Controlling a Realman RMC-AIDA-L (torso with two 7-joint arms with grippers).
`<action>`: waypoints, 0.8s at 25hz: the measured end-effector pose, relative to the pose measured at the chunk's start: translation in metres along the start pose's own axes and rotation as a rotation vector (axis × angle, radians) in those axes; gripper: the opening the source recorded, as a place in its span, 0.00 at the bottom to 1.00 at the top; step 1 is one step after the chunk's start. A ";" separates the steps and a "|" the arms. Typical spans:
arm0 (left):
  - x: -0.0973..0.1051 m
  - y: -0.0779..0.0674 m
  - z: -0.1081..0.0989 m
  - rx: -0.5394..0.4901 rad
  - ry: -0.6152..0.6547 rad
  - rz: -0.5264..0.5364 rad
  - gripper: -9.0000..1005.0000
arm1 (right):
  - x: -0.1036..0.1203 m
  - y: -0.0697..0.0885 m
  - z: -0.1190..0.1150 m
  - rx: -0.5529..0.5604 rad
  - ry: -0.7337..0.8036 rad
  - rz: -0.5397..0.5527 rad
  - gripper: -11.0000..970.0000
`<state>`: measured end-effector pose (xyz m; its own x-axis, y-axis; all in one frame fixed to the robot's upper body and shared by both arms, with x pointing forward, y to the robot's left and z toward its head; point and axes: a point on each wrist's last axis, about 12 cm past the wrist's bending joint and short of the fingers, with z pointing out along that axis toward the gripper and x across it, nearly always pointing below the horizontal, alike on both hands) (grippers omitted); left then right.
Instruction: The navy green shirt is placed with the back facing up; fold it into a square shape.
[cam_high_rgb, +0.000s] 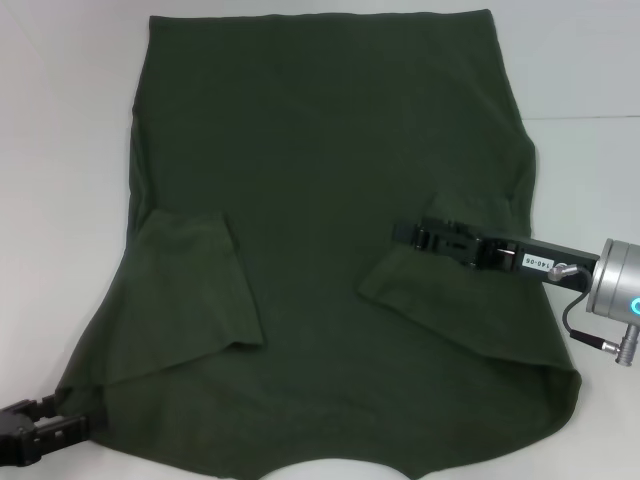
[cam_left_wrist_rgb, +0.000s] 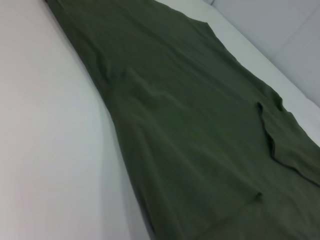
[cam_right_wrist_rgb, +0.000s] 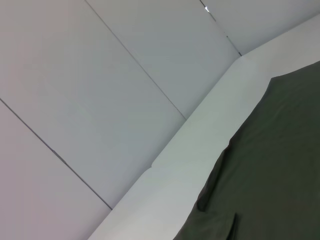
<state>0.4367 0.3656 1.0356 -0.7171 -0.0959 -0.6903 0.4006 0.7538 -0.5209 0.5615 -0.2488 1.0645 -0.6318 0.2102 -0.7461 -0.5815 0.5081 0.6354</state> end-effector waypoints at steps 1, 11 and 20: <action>0.000 0.000 0.001 0.004 0.002 0.000 0.83 | 0.000 0.000 0.000 0.000 0.000 0.001 0.90; 0.000 -0.002 0.003 0.016 0.006 0.003 0.83 | 0.002 0.000 -0.002 0.001 0.000 0.006 0.90; -0.008 -0.001 0.007 0.016 0.009 0.019 0.83 | 0.001 0.001 -0.002 -0.007 -0.009 0.007 0.90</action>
<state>0.4460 0.3612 1.0385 -0.7141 -0.0758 -0.6960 0.4231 0.7453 -0.5153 0.5597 -0.2496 1.0645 -0.6315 0.2211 -0.7432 -0.5802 0.5010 0.6421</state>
